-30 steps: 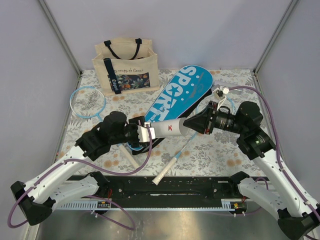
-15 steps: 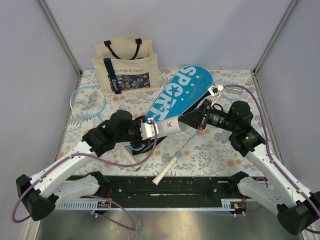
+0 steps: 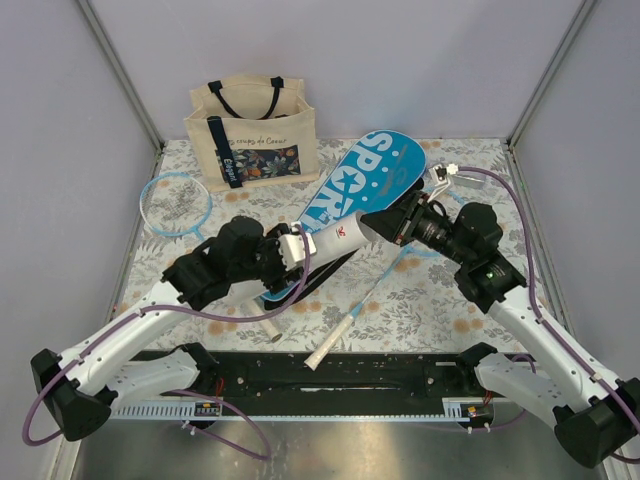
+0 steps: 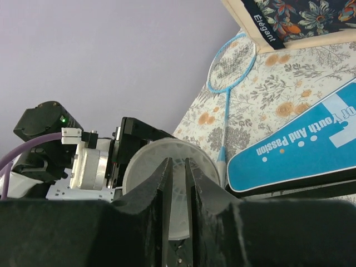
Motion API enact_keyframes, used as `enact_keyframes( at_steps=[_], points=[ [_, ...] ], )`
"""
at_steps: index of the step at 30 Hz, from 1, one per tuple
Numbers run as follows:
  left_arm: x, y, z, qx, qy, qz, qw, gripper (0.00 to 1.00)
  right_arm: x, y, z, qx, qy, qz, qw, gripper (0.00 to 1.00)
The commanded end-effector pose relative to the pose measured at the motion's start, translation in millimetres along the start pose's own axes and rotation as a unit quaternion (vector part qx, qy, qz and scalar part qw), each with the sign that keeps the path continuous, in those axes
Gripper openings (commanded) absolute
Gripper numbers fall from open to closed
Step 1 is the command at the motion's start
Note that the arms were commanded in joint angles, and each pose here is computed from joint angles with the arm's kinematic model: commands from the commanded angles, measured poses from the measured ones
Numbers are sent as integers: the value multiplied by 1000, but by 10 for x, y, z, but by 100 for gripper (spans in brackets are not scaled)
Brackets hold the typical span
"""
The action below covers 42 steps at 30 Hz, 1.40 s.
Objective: Pack up the badminton gear
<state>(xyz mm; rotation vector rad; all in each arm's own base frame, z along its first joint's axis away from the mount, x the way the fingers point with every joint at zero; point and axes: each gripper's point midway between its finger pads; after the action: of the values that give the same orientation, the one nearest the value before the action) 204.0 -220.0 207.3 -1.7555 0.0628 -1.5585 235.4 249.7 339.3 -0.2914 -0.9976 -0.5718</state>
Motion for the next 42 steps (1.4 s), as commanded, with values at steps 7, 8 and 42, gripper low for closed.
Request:
enact_keyframes(
  at_steps=[7, 8, 42],
  points=[
    [1090, -199, 67, 14, -27, -161, 986, 40, -241, 128, -76, -39, 55, 21, 998, 28],
    [1086, -202, 75, 17, -34, -158, 987, 40, -139, 113, -82, -52, 48, 8, 997, 31],
    [1479, -237, -452, -135, -313, -181, 923, 41, 167, 424, 776, 155, -62, -111, 980, 96]
  ],
)
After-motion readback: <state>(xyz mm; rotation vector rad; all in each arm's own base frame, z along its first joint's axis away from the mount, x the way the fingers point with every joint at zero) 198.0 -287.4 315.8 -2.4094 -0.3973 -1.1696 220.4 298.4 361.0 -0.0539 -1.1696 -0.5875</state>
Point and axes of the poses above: each gripper's point midway between its finger pads, its own y axis out along the fingers, its own z axis along the line the jaws close on, x = y × z, and after that the axes turned 15 degrees about -y, right-handed
